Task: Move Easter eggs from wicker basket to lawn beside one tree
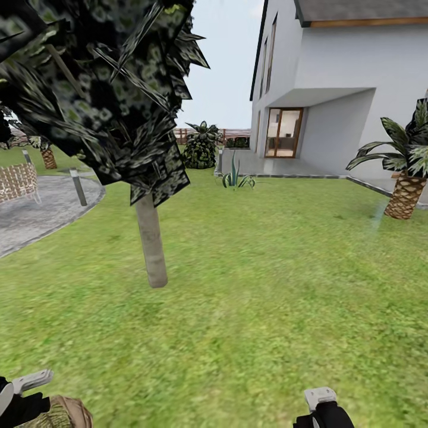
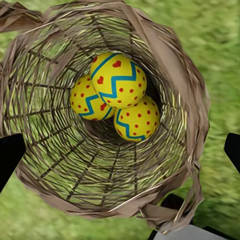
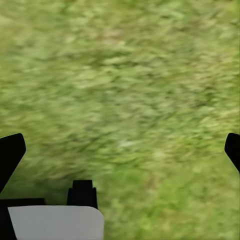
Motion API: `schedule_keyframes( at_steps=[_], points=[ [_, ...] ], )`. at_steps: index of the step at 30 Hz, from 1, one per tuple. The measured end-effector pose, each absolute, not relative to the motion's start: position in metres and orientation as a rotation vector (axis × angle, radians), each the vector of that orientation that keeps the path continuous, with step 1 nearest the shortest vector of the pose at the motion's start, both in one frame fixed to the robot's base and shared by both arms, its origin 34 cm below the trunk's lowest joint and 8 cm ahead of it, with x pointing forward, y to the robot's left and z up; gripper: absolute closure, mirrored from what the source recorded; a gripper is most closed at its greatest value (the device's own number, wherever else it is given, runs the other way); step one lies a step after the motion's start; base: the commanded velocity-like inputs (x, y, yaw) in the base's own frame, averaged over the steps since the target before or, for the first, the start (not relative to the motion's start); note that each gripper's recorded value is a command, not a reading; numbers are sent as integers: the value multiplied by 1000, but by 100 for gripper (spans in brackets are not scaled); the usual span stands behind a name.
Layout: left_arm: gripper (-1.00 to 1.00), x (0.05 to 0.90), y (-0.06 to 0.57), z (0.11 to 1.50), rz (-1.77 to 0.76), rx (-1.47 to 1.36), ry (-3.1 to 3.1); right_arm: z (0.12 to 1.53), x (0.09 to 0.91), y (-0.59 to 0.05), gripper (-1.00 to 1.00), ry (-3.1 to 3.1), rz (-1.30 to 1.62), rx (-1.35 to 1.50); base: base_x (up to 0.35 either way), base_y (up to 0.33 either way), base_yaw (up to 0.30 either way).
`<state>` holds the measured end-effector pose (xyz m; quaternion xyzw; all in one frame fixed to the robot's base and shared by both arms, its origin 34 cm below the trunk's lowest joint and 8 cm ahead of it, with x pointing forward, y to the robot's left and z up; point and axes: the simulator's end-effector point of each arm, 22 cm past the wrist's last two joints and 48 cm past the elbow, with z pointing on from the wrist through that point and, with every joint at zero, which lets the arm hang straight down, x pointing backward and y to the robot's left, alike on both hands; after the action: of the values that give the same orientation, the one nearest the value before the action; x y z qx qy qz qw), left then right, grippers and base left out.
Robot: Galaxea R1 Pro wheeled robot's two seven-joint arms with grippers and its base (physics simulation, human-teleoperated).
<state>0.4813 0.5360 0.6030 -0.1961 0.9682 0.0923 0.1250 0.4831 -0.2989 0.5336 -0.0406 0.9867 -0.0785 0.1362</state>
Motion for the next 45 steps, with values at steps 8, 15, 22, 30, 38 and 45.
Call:
schedule_keyframes(
  at_steps=[8, 15, 22, 30, 38, 45],
  points=[
    [-100, 480, 536, 588, 272, -571, 2821, 519, 482, -299, -100, 2856, -227, -118, 0, 0, 0],
    [-100, 478, 537, 575, 274, -570, 2821, 505, 480, -300, -100, 2856, -226, -115, 0, 0, 0],
    [-100, 476, 537, 561, 277, -568, 2821, 492, 478, -299, -100, 2856, -225, -117, 0, 0, 0],
    [-100, 474, 537, 546, 277, -569, 2819, 476, 476, -299, -100, 2856, -225, -116, 0, 0, 0],
    [-100, 472, 537, 530, 271, -573, 2817, 460, 474, -299, -100, 2855, -225, -117, 0, 0, 0],
    [-100, 470, 539, 517, 273, -573, 2814, 446, 471, -299, -100, 2855, -229, -122, 0, 0, 0]
  ],
)
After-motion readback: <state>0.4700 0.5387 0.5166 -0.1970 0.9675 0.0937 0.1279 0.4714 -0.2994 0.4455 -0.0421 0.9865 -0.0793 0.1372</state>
